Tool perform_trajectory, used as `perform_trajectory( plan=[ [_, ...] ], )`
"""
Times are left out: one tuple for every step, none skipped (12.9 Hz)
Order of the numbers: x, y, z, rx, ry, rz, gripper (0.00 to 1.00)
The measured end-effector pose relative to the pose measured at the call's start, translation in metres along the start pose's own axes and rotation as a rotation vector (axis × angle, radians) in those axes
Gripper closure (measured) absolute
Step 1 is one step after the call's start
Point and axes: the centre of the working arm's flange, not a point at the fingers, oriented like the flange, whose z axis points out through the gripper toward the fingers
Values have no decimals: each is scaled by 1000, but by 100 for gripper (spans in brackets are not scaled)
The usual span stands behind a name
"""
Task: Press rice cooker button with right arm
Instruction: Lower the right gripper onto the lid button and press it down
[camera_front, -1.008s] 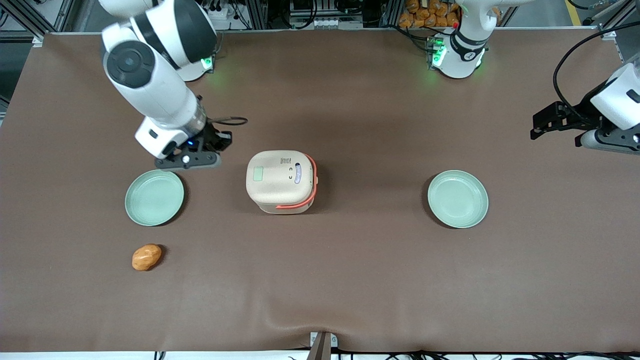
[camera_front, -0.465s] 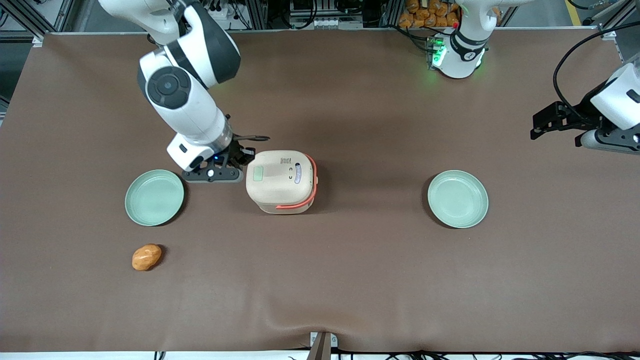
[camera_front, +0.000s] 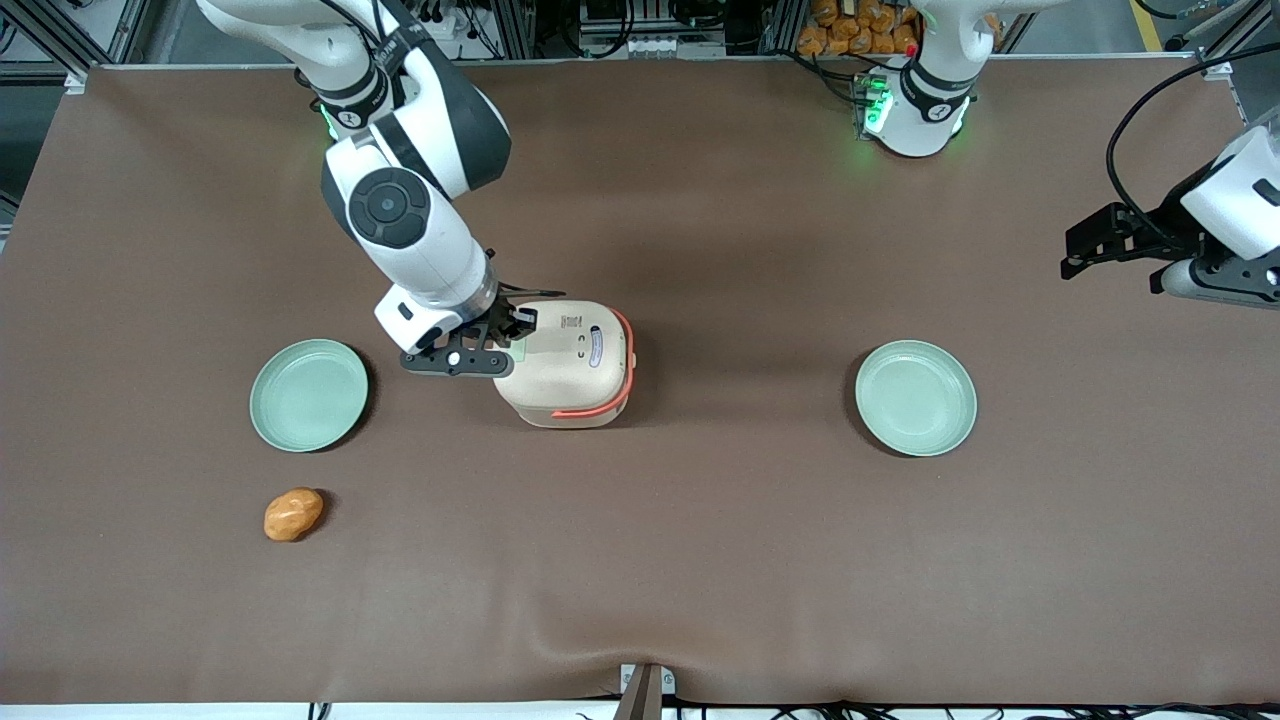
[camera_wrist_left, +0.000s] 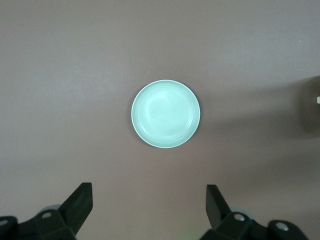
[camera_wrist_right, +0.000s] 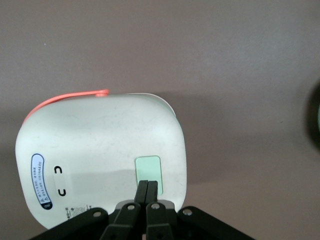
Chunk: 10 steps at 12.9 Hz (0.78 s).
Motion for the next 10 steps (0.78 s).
perform_trajectory(
  plan=[
    [-3,-3,7,0,-4,1,99],
    [-5,-5,13,1,-5,1,99],
    [-6,-5,17,1,-7,2,99],
    [-6,-5,19,0,-9,2,99],
    [-6,-5,21,-1,-11,2,99],
    [-6,-5,22,-2,-12,2,99],
    [-6,-5,22,-2,-12,2,99],
    [-6,-5,22,-2,-13,3,99],
    [-6,-5,22,-2,-12,4,99],
    [-6,-4,22,-3,-13,5,99]
  ],
)
